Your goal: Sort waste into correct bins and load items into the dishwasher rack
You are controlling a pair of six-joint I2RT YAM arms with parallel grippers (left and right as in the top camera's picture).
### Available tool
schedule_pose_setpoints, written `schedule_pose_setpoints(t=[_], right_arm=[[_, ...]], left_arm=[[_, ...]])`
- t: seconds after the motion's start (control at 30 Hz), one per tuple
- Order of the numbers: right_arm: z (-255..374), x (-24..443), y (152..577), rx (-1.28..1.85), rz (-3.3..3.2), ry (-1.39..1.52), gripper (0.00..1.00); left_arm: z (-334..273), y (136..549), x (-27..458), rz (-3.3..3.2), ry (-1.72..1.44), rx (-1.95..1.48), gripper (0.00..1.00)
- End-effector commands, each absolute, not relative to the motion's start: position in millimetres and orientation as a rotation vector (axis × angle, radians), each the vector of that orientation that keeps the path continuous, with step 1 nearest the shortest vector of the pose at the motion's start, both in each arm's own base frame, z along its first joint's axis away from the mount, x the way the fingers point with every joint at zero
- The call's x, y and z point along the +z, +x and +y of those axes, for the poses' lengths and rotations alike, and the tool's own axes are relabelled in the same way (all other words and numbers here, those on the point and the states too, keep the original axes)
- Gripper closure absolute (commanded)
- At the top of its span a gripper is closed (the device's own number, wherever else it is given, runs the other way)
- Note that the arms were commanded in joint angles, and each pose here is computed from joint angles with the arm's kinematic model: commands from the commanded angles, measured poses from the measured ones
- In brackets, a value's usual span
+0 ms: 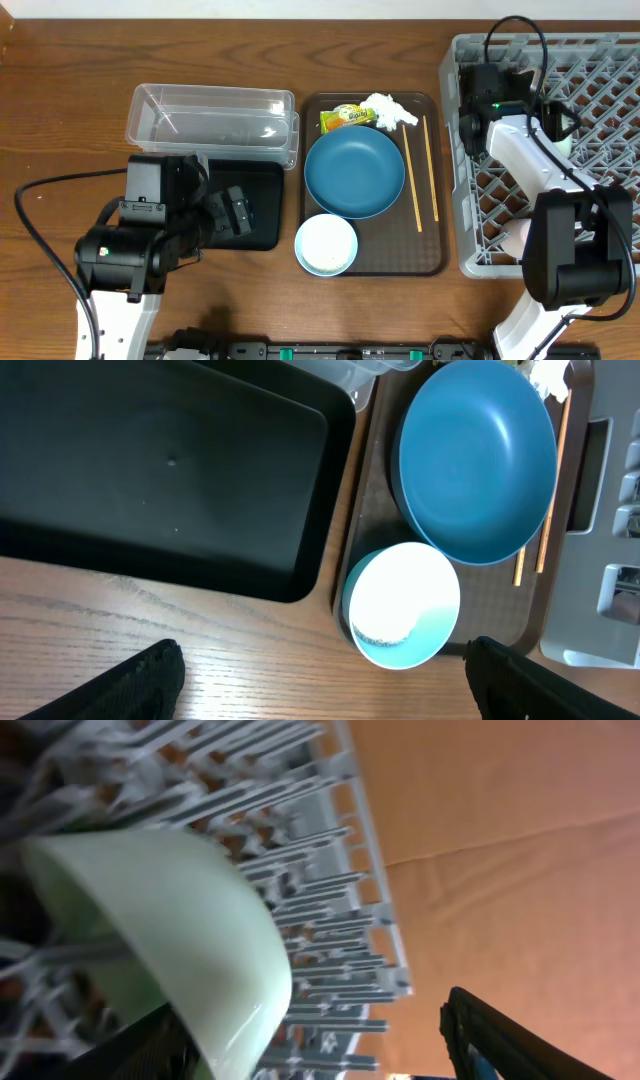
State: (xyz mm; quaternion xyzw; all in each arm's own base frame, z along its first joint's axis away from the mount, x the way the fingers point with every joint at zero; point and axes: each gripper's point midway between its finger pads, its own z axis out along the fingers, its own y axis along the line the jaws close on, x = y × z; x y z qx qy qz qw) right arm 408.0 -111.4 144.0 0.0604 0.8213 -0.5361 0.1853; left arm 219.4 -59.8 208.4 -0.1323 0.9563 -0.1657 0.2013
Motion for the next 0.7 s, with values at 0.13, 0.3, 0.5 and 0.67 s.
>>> schedule_pose_setpoints(t=[0.13, 0.3, 0.5, 0.67], right_arm=[[-32, 146, 421, -0.628, 2.524, 0.062, 0.28], [52, 188, 403, 0.064, 2.504, -0.034, 0.34], [126, 183, 358, 0.43, 2.623, -0.126, 0.36], [130, 119, 329, 0.244, 2.87, 0.002, 0.52]], left_arm=[[-56, 221, 211, 2.661, -0.361, -0.438, 0.08], [-56, 221, 211, 2.661, -0.361, -0.438, 0.08], [-56, 221, 211, 2.661, -0.361, -0.438, 0.08], [-56, 221, 211, 2.661, -0.361, -0.438, 0.08]])
